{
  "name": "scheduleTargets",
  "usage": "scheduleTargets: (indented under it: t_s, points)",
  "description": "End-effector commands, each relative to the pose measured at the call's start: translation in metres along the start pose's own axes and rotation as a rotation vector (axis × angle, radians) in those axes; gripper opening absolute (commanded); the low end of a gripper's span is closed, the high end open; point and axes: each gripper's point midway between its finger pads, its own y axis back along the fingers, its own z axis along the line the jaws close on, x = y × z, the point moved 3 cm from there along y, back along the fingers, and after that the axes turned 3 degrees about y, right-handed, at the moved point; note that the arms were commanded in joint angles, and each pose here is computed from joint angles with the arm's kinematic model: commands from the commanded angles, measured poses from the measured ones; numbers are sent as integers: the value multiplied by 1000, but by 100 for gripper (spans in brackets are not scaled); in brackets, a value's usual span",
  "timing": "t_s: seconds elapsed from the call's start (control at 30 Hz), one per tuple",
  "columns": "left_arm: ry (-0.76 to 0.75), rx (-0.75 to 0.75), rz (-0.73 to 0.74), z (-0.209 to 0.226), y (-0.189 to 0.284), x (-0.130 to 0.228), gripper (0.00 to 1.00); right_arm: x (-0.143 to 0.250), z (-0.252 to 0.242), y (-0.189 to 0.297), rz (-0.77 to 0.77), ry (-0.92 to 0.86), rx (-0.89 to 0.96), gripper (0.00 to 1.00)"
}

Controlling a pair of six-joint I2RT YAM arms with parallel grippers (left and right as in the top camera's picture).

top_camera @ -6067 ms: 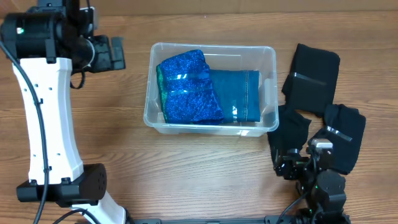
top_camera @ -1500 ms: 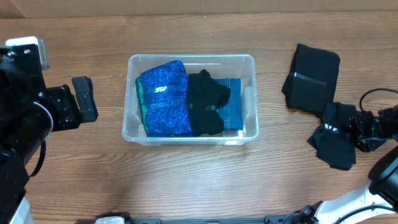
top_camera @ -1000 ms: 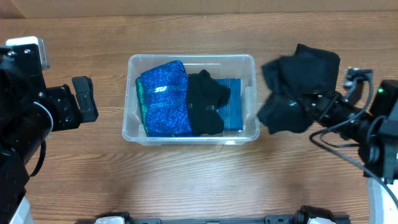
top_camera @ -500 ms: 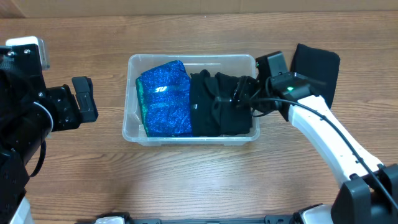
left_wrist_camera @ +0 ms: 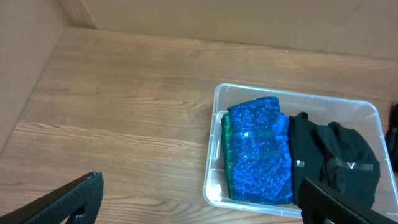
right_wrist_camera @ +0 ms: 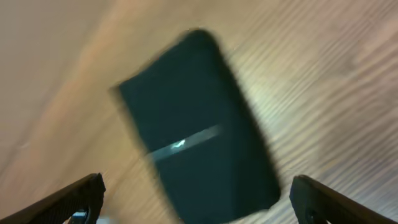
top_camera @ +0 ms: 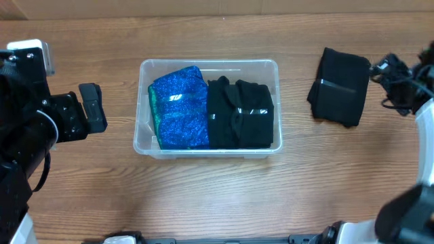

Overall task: Pack container
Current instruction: 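Grasp the last black cloth with the right gripper and place it in the bin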

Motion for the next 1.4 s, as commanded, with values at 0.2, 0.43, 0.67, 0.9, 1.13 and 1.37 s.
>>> scheduleTargets:
  t_s: [0.2,0.43,0.67,0.9,1.13,1.37]
  points:
    - [-15,-7,-1,1,0,0,100,45,-24,-145,296,-19,-180,90]
    - [-15,-7,0,1,0,0,100,65,-2,-126,371,9,-167,9]
    - [-15,-7,-1,1,0,0,100,102,133,149,96,352,-520,4]
    - [-15,-7,-1,1,0,0,100,208,232,206,243,356,-789,4]
    - [-15,-7,-1,1,0,0,100,296,271,67,422,262,-475,8]
    - [-15,-7,-1,1,0,0,100,255,201,45,230,602,-91,86]
